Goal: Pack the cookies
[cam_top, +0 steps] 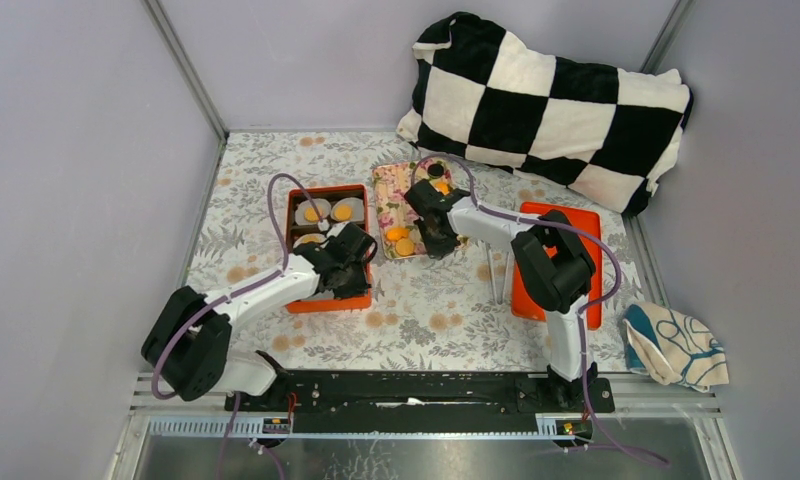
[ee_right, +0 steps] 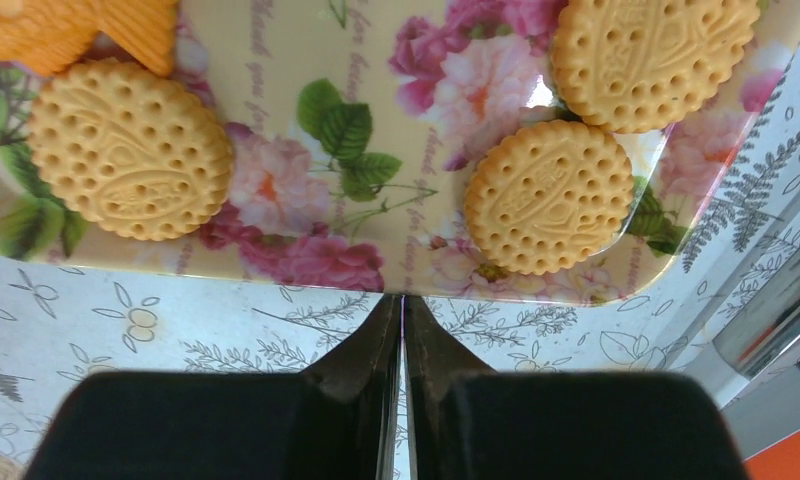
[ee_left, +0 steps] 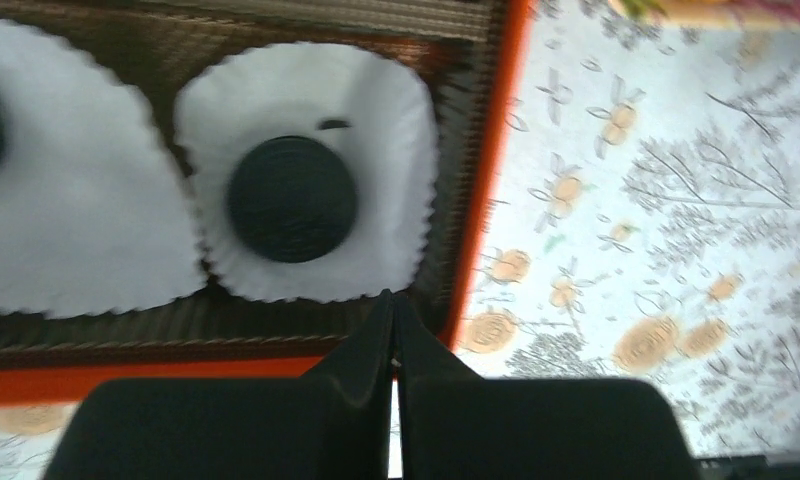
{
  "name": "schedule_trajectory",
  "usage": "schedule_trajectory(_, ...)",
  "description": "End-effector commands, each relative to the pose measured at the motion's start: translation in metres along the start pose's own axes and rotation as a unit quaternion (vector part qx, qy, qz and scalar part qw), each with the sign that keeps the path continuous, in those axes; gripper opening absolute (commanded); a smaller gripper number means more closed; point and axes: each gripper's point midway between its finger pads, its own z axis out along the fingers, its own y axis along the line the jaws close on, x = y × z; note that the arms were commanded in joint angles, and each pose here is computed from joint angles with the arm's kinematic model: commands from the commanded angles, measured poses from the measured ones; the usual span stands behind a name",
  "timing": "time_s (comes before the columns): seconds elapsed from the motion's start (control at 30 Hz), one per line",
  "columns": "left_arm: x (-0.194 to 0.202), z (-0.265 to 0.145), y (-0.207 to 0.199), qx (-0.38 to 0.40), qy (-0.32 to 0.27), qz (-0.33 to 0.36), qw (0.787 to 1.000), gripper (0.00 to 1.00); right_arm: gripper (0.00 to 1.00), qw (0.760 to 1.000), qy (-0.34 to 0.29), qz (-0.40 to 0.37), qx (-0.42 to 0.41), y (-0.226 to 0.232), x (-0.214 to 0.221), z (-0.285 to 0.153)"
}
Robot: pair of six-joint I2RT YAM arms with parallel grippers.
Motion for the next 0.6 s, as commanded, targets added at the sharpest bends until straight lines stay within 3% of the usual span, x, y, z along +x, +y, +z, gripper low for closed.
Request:
schedule_trajectory(0.0, 0.023, 0.007, -0.037, 0.075, 0.047, 0.012, 0.996, 0.00, 0.10, 1.000, -0.025, -0.002, 0.007, -0.002, -0.025, -0.007)
schedule_trajectory(0.4, 0.044, 0.005, -0.134, 0.206, 0.106, 0.068, 0.970, 0.00, 0.12, 0.998, -0.052, 0.034, 0.009, -0.026, -0.066, -0.010)
schedule_trajectory(0.57, 0.030, 0.013, -0.169, 0.236, 0.092, 0.091, 0.963, 0.00, 0.12, 0.996, -0.070, 0.052, -0.005, -0.035, -0.094, -0.010)
